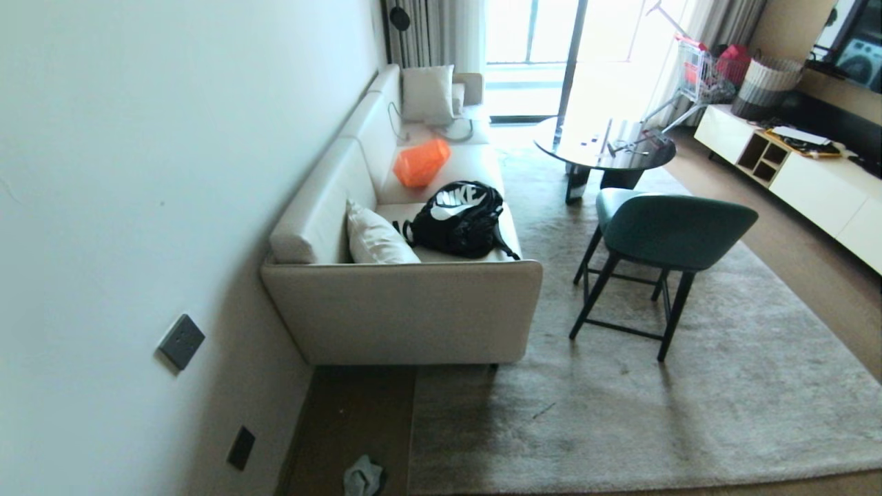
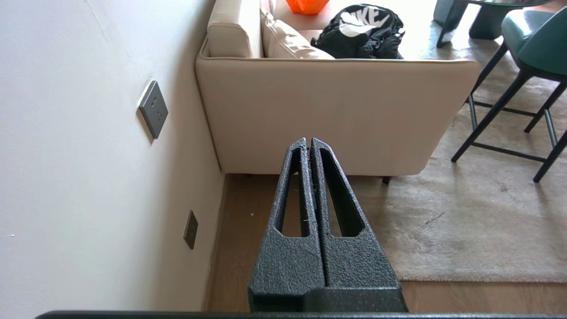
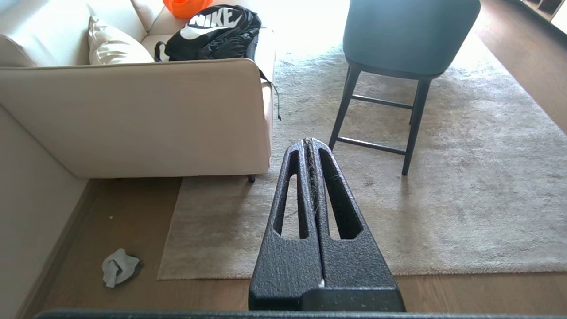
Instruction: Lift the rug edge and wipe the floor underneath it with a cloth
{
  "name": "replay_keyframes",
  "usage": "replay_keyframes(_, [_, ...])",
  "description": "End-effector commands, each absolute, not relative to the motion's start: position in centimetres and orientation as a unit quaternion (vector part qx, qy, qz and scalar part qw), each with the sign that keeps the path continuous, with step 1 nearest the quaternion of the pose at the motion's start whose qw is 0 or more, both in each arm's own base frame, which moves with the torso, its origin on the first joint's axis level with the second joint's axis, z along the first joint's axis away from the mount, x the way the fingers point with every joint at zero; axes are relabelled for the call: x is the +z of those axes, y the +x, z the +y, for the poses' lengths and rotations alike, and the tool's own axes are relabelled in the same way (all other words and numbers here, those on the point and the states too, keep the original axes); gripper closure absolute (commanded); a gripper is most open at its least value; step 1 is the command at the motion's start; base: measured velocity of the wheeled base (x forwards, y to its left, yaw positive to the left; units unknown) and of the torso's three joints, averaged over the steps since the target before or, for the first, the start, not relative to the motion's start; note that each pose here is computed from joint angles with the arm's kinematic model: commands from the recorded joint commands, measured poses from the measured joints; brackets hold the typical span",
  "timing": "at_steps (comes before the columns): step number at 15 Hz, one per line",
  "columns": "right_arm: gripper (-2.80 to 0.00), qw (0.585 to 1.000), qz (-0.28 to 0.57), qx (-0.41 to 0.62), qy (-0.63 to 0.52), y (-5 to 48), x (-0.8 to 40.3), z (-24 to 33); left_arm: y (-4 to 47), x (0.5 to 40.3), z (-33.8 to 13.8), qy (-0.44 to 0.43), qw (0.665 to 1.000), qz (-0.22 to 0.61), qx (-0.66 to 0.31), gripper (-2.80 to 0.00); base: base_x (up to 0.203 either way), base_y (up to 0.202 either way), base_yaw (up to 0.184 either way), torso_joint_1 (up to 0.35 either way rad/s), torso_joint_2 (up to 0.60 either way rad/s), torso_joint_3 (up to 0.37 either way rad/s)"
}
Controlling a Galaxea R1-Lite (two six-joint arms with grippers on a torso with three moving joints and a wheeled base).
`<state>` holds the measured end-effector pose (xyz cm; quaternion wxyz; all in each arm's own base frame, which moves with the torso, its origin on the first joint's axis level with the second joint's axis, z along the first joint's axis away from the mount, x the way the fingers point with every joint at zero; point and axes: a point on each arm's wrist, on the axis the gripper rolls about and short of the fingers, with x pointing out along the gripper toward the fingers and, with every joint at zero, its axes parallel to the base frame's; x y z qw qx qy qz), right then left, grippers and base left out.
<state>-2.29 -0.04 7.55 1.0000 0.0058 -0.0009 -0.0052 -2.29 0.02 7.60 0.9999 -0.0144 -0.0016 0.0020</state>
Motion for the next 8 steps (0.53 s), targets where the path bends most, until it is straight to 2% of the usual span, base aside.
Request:
replay_keyframes(1, [0.00, 1.000, -0.001, -0.005, 0.006, -2.28, 7.56, -0.04, -2.29, 7.62, 0.02, -0.015, 1.000, -0.002, 0.002, 0.00, 0.000, 0.000, 0.000, 0.000, 0.00, 0.000])
replay_keyframes(8, [0.00, 1.000, -0.002, -0.021, 0.023, -2.28, 7.58, -0.11, -2.29, 7.60, 0.02, -0.015, 1.000, -0.002, 0.002, 0.00, 0.000, 0.000, 0.000, 0.000, 0.00, 0.000])
